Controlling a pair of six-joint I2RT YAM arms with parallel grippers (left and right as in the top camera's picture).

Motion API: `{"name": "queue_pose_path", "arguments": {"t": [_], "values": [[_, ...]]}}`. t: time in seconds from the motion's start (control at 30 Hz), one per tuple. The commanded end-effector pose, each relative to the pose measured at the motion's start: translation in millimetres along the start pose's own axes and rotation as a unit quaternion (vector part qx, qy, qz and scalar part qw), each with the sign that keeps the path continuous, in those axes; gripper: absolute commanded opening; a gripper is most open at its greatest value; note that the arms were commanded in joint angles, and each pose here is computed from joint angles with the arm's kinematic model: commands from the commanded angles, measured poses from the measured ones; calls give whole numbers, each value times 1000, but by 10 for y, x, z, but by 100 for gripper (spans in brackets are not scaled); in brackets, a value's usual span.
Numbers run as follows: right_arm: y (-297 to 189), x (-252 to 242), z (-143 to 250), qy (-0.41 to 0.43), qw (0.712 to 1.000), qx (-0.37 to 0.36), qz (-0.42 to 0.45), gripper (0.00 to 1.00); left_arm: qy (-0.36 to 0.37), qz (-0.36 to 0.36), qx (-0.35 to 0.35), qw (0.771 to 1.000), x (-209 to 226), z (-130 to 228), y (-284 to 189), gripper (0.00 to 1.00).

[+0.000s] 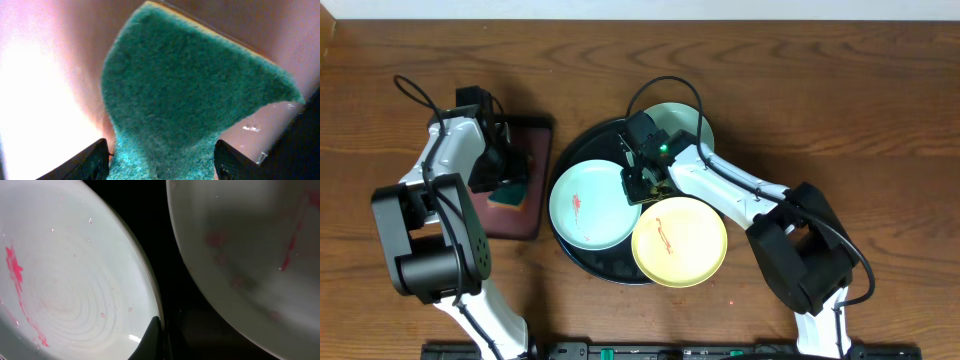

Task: Clean dirty plates on tray and stack at the side
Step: 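Grasp the green sponge with the left gripper and dip it in the water tray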

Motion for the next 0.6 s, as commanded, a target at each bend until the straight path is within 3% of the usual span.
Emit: {"name": "queue_pose_path", "arguments": {"t": [0.0,0.33,0.57], "values": [[6,63,-7,-7,1000,6,-14,1,-10,1,-39,999,4,-83,-255,67],[6,72,-17,-8,1000,4,-17,1,-1,3,-32,999,-8,-37,-288,66],[6,75,-21,-8,1000,3,-18,1,11,4,-33,999,-13,-29,-195,55]]}}
Point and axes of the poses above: each gripper's point midway between its finger pads, its own y axis out along the fingers, its own x axis along the line the jaws close on, z = x × y, the point moved 6 cm from there along -y, back along the fingers, and after that the axes turned 13 degrees about y, right-handed, at the moved point
